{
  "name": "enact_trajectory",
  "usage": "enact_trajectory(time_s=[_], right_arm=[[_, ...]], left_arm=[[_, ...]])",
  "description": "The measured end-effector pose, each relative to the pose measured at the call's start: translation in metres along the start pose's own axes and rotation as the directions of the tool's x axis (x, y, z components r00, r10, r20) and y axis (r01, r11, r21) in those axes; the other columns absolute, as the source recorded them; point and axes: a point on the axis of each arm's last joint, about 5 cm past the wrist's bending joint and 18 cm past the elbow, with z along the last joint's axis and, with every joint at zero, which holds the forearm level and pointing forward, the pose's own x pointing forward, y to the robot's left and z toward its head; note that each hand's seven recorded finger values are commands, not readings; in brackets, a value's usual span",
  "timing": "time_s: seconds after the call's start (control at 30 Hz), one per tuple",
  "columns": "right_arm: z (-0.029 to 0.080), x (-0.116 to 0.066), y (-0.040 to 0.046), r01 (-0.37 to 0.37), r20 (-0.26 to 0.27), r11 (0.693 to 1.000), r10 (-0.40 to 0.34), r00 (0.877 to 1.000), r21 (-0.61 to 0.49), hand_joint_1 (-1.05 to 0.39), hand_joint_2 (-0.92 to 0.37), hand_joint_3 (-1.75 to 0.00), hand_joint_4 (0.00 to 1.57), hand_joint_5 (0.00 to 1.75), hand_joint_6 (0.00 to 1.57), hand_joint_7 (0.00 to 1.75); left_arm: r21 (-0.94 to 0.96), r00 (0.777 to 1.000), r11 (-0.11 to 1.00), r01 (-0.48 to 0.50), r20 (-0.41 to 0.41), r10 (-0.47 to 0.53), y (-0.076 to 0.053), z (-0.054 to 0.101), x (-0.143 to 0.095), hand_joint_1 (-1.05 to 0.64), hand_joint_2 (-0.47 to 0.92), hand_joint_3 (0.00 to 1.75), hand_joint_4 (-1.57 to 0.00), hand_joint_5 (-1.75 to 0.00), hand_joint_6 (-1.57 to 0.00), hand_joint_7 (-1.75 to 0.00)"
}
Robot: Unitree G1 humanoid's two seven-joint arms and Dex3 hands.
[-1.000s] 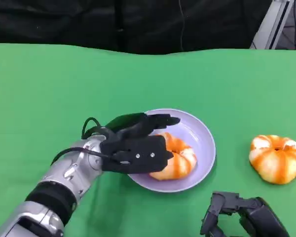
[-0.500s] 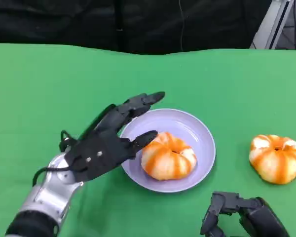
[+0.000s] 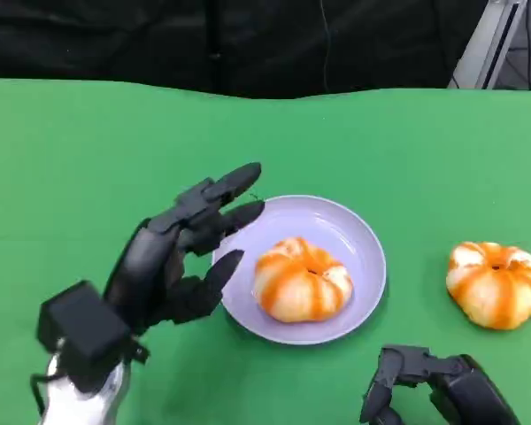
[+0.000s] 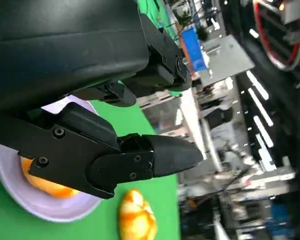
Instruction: Grasp the bread from the table and place it into the plate.
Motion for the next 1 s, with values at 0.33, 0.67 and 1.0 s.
enact_trajectory(time_s=[0.33, 0.67, 1.0], right_arm=[[0.0, 0.0, -0.0005, -0.001, 0.001, 1.0, 0.001, 1.0, -0.004, -0.27, -0.63, -0.9, 0.81, 1.55, 0.78, 1.33], [0.002, 0.001, -0.0012, -0.001, 0.001, 1.0, 0.001, 1.0, -0.004, -0.28, -0.64, -0.89, 0.81, 1.57, 0.78, 1.33], [0.003, 0.0, -0.0016, -0.001, 0.0, 1.0, 0.001, 1.0, 0.002, -0.25, -0.63, -0.9, 0.79, 1.58, 0.78, 1.33]], left_arm=[[-0.194, 0.999, 0.98, -0.043, 0.006, 0.045, -0.007, -0.008, -0.041, -0.7, 0.92, 0.24, -0.65, -0.03, -0.44, -0.01], [-0.265, 0.998, 0.963, -0.051, -0.045, 0.04, -0.01, -0.019, -0.091, -0.57, 0.92, 0.19, -0.75, -0.04, -0.52, -0.03], [-0.262, 0.99, 0.958, -0.118, -0.105, 0.093, -0.025, -0.031, -0.114, 0.01, 0.92, 0.14, -0.85, -0.04, -0.62, -0.03]])
